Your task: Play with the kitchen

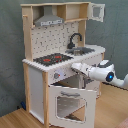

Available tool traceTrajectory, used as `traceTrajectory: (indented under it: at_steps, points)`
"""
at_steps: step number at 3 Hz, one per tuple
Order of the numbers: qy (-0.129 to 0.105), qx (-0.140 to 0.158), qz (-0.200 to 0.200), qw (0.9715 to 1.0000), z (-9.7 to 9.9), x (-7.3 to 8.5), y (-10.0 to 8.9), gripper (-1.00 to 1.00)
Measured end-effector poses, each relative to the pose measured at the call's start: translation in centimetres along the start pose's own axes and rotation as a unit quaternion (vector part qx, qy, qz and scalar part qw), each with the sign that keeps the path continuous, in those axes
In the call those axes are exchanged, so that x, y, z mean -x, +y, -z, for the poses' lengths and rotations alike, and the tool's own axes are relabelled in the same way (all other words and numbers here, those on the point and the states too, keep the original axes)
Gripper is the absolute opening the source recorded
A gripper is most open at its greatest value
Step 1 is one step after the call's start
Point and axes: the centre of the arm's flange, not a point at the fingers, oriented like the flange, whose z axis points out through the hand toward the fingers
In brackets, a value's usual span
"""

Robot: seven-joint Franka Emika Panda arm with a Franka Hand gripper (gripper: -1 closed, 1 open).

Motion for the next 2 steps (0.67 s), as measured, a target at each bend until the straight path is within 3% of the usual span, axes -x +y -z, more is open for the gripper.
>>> traceTrajectory:
  at_steps: [1, 2]
  points:
    - [0.0, 0.0, 0.0, 1.0, 0.0, 0.0, 0.0, 1.0]
    - [-0.005, 0.012, 0.025, 0.9996, 1.6, -1.5, -0.1, 1.0]
